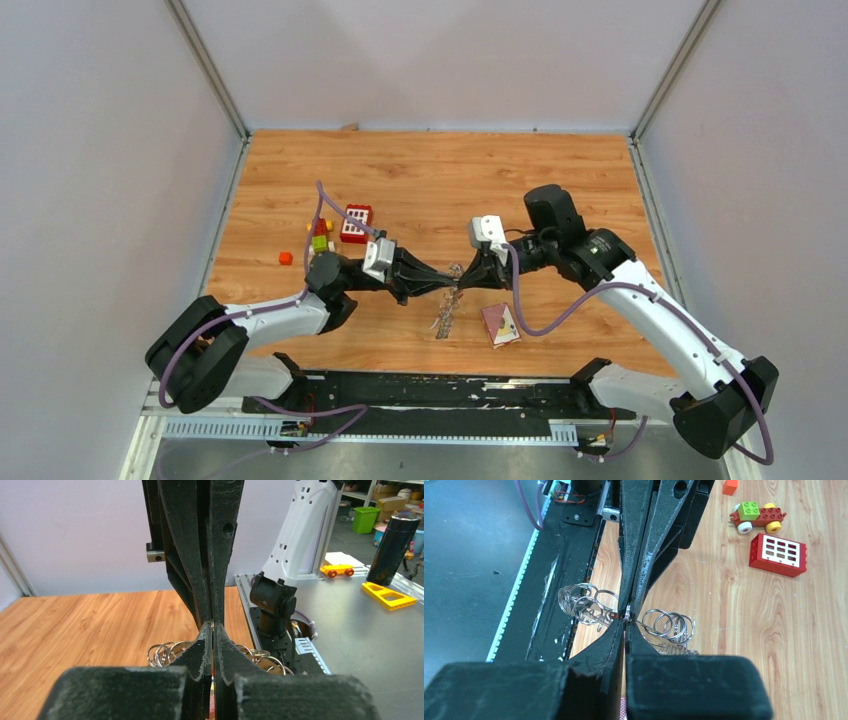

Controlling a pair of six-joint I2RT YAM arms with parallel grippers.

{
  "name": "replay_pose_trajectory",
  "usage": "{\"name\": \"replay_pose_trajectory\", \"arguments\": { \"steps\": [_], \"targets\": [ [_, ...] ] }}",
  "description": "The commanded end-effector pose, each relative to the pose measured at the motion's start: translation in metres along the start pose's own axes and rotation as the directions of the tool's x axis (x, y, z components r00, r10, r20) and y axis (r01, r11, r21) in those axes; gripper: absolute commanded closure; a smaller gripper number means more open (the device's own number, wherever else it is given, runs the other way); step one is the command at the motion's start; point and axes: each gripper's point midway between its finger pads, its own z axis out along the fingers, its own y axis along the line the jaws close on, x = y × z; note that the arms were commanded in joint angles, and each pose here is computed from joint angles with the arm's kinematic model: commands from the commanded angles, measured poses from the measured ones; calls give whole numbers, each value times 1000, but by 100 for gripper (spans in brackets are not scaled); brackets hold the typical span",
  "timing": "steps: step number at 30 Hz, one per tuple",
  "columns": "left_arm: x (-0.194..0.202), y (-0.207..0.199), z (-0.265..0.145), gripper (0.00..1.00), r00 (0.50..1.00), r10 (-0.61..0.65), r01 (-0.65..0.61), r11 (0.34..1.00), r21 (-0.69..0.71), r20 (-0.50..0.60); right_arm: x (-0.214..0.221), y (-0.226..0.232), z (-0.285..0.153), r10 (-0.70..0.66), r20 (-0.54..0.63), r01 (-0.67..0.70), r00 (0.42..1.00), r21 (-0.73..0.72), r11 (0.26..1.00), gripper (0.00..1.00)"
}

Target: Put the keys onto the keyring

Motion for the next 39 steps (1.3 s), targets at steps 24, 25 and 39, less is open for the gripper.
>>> {"name": "replay_pose_trajectory", "arguments": {
  "steps": [24, 25, 39],
  "targets": [
    [24, 21, 0, 48, 971, 134, -135, 991, 9, -197, 13, -13, -17, 3, -466, 39, 885, 79, 996, 100],
    [26, 21, -1, 48, 972, 133, -134, 991, 9, -196, 12, -14, -18, 4, -473, 41, 881, 83, 996, 100],
    [27, 20, 3, 67, 983, 110, -110, 994, 8, -150, 14, -21, -14, 8, -533, 45, 846, 87, 995, 100]
  ]
}}
